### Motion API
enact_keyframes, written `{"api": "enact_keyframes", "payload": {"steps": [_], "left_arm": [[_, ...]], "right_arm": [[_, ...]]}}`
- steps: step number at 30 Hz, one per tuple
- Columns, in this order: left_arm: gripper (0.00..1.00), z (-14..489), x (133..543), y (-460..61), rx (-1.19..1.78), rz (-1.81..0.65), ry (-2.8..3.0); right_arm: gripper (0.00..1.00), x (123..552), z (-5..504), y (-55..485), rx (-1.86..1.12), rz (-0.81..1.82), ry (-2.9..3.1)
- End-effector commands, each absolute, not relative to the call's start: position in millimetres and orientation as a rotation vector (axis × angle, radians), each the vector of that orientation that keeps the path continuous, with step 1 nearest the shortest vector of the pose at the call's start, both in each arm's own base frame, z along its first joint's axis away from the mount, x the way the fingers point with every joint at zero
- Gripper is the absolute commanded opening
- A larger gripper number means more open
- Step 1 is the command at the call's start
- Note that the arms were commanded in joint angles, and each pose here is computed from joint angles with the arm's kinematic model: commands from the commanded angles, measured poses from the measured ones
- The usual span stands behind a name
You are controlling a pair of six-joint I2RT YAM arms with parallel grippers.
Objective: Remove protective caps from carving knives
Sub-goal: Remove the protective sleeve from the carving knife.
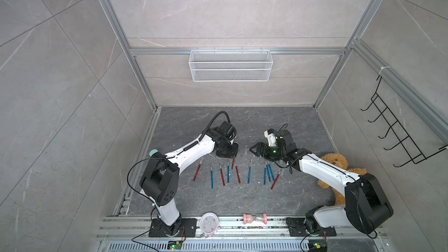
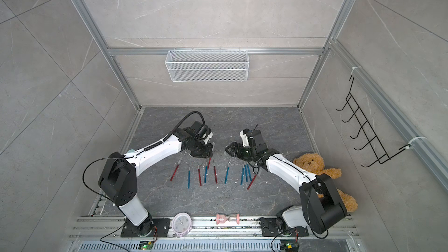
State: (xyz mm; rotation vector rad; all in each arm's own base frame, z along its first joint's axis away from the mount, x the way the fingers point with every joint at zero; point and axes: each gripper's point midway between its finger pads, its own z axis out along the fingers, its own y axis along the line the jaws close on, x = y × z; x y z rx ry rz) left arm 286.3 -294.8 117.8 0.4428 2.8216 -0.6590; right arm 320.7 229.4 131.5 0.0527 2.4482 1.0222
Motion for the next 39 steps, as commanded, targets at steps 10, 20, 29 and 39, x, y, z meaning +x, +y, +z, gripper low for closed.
{"api": "enact_keyframes", "payload": {"steps": [10,20,29,39], "left_arm": [[0.08,140,275,-322,0.436,-0.866,2.744],[0.08,140,270,-324,0.441,-0.881,2.741],[0.08,142,267,-323,0.445,-0.890,2.738],[0.08,141,265,-322,0.449,-0.886,2.742]], "right_arm": [[0.68,336,145,271,0.012,1.177,2.379],[0.62,346,141,285,0.017,1.200,2.381],[0.53,350,135,296,0.034,1.207,2.394],[0.36,351,132,305,0.039,1.205,2.400]]}}
